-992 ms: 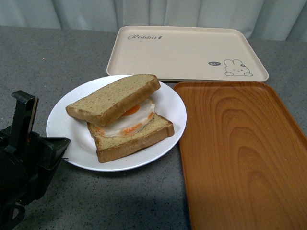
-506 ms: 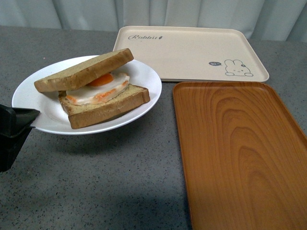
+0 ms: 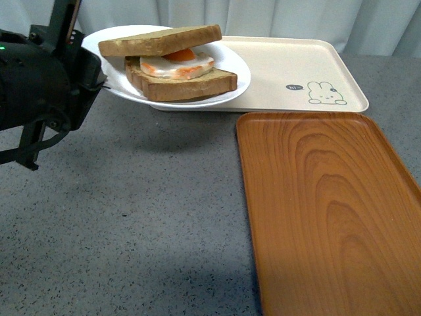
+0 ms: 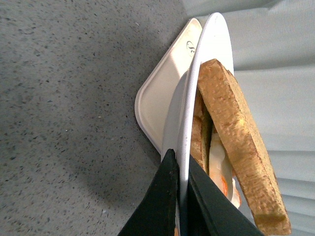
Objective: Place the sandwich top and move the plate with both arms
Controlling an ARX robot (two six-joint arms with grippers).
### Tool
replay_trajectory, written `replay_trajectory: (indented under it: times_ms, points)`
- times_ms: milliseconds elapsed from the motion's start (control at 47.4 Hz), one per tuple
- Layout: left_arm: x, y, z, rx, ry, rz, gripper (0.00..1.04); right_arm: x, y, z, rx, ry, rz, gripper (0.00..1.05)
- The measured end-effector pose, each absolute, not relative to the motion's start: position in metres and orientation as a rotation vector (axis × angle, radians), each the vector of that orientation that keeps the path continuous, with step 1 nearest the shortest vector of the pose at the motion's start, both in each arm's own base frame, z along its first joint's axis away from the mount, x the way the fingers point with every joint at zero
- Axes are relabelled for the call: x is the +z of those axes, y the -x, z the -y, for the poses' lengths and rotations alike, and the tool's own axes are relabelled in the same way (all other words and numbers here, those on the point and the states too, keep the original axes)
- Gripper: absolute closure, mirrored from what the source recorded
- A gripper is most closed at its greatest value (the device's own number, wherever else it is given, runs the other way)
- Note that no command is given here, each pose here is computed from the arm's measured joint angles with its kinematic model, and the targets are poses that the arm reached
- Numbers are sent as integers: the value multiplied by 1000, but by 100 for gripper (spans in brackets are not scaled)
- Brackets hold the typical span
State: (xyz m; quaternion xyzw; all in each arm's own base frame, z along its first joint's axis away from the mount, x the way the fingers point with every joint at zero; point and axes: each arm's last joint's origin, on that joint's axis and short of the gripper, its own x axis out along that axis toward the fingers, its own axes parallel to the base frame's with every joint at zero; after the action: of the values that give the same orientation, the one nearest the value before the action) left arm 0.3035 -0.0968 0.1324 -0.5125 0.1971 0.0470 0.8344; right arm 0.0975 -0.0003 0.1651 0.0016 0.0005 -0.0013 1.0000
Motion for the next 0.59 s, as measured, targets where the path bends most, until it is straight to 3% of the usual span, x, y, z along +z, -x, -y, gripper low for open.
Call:
replay_trajectory:
  times_ms: [591]
  points:
    - [112, -354, 162, 72, 976, -479, 101, 165, -98, 0, -3, -3, -1, 9]
